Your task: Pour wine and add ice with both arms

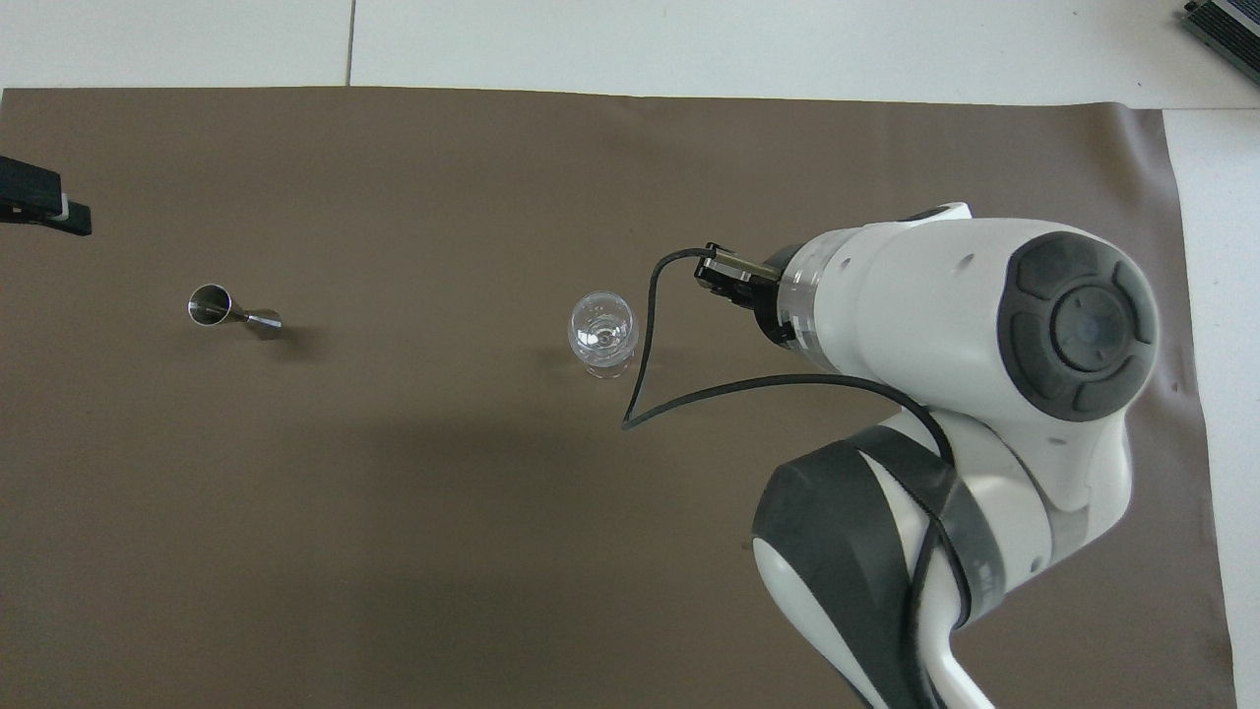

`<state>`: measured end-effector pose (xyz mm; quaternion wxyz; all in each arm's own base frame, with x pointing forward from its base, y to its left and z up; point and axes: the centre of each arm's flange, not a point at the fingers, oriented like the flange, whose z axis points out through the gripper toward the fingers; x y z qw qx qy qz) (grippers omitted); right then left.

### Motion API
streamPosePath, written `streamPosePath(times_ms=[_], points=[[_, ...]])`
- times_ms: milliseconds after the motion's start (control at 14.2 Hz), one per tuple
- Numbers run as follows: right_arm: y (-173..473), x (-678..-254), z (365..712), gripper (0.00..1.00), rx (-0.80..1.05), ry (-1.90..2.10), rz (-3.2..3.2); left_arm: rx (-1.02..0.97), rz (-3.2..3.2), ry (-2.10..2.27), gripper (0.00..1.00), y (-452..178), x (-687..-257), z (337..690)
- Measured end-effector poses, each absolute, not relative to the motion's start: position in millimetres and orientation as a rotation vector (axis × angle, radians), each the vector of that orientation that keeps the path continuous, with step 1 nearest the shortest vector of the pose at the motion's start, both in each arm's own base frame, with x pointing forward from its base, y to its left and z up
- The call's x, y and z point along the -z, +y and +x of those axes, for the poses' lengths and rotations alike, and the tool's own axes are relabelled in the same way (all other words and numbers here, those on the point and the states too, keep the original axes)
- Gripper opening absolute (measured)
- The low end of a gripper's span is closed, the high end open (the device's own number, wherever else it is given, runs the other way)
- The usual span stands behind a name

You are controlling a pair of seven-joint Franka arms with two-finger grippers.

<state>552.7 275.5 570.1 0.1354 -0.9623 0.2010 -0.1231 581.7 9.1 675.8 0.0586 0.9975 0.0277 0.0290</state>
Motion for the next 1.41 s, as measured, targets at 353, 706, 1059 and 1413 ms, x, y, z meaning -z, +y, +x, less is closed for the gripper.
streamPosePath(times_ms=[353,706,1059,1413], points=[[334,-557,556,0.31,0.339,0.644,-2.697,-0.025,3.059,-0.046,1.00,13,-711,538],[355,-535,555,0.31,0.306,0.623,-2.708,0.075,3.055,-0.107,1.00,3,-686,526],[376,-506,556,0.31,0.328,0.643,-2.723,0.125,3.100,-0.172,1.00,-10,-670,522],[377,-491,560,0.31,0.318,0.647,-2.741,0.090,3.104,-0.194,1.00,-12,-671,524]])
